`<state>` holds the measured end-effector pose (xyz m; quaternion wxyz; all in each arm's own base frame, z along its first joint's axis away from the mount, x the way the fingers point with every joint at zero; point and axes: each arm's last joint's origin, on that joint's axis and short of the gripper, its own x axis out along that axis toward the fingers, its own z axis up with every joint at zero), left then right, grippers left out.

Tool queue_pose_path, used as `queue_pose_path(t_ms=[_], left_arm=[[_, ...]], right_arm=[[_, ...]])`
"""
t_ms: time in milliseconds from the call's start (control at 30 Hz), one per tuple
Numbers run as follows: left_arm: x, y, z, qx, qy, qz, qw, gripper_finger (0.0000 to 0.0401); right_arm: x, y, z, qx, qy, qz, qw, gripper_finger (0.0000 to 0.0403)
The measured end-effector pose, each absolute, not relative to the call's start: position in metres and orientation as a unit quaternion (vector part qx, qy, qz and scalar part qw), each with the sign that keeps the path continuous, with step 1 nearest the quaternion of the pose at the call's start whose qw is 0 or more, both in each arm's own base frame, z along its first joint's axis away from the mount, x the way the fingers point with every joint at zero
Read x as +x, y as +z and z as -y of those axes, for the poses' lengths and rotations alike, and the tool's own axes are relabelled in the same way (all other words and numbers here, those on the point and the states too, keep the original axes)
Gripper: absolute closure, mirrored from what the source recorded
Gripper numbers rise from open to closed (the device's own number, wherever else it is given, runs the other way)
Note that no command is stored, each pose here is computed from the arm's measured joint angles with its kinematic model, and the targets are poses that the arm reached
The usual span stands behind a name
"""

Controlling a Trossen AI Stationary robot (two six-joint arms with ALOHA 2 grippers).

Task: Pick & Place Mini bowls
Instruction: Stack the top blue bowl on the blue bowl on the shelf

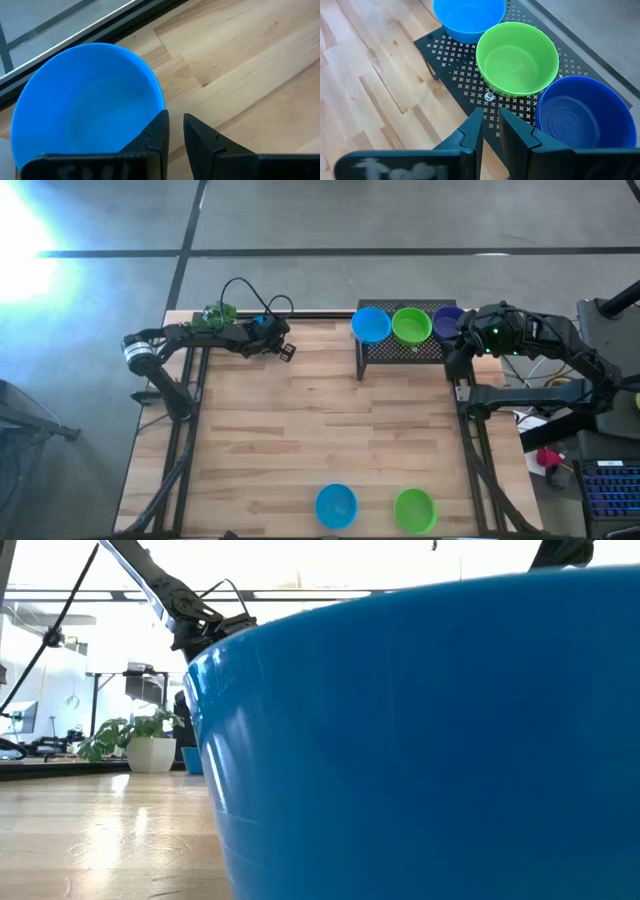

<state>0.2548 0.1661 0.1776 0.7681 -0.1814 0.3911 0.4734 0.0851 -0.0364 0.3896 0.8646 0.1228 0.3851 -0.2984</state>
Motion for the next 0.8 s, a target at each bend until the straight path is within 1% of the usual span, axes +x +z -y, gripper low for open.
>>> queue_pose_path(t_ms=[333,667,800], left_arm=[[0.254,0.175,-0.169,-0.172,0.472,-0.402,0.766,0.0342],[0.261,0.189,-0.173,-0.172,0.473,-0.387,0.772,0.0342],[0.257,0.188,-0.173,-0.178,0.489,-0.393,0.758,0.0342]], right_arm=[[0.086,0.39,0.037,0.121,-0.298,-0.38,0.867,0.0346],[0.086,0.391,0.037,0.121,-0.298,-0.379,0.868,0.0346],[0.086,0.391,0.037,0.121,-0.298,-0.379,0.868,0.0346]])
